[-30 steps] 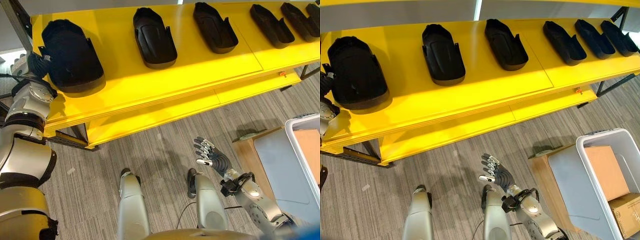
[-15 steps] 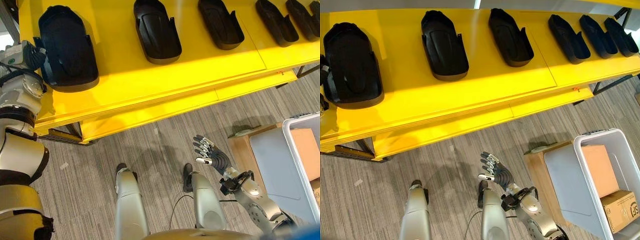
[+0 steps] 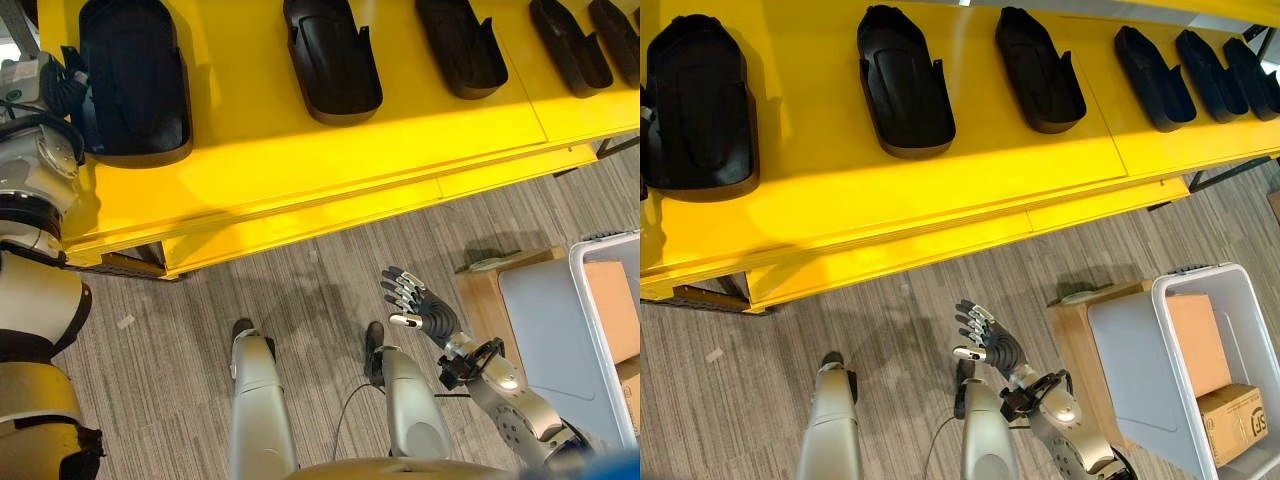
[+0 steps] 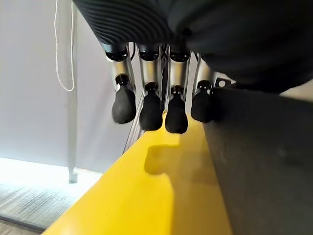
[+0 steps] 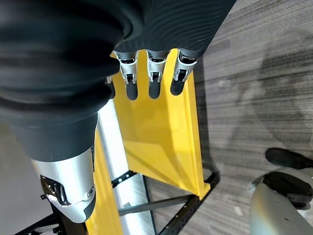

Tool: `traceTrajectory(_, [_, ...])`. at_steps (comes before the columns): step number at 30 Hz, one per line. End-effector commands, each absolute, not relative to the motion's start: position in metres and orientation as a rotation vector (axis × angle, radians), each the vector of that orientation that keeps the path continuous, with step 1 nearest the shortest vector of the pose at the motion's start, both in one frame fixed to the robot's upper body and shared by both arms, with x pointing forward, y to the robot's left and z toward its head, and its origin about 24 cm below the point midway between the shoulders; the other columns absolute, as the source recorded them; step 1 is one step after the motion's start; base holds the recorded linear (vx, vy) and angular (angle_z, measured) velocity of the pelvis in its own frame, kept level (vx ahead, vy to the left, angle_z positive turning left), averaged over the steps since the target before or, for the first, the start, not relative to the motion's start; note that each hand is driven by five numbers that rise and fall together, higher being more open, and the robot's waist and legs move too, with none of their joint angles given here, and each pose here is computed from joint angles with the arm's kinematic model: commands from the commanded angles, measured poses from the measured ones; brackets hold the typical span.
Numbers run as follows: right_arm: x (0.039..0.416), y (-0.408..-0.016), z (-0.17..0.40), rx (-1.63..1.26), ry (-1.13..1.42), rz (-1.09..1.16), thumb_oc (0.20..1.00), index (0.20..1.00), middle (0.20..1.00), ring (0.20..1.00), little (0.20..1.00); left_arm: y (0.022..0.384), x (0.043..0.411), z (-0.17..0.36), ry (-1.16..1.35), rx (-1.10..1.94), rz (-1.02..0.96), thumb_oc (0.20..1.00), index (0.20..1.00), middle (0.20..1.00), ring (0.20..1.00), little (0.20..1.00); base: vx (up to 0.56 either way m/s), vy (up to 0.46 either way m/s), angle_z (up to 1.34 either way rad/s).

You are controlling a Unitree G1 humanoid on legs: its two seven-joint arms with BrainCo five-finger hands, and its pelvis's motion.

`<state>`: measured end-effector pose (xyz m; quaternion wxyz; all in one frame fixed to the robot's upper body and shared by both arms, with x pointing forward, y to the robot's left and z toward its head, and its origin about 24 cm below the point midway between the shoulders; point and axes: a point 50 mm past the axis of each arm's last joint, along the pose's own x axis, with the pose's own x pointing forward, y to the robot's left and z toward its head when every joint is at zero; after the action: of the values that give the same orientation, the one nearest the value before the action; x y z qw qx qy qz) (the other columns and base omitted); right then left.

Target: Move parts from the plastic box to the shelf.

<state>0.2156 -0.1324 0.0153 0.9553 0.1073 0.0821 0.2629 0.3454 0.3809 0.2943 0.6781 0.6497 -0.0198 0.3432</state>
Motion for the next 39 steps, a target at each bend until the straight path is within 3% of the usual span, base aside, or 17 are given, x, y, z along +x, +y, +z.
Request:
traceTrajectory(1, [0.211,-0.137,0.028,0.272,0.095,0.527,1.0,1.0,1.0,1.0,1.0,0.402,0.321,0.33,-0.085,1.45,0.914,0.2,0.2,0.2,0.2,0.2,0.0,0.0,0.0])
traceTrajectory(8, [0.204,-0.141,0.024,0.266,0.122,0.527,1.0,1.0,1.0,1.0,1.0,0.402,0.323,0.327,-0.117,1.254,0.926,0.2,0.2,0.2,0.2,0.2,0.04,0.011,-0.03])
traceTrajectory(20, [0.198,-0.147,0.021,0.256,0.146,0.526,1.0,1.0,1.0,1.0,1.0,0.393,0.33,0.331,-0.154,1.193,0.906,0.2,0.2,0.2,0.2,0.2,-0.01,0.019,-0.04])
traceTrajectory(39, [0.194,-0.154,0.019,0.244,0.164,0.525,1.0,1.0,1.0,1.0,1.0,0.375,0.342,0.333,-0.168,1.329,0.843,0.2,0.2,0.2,0.2,0.2,0.0,0.001,0.0])
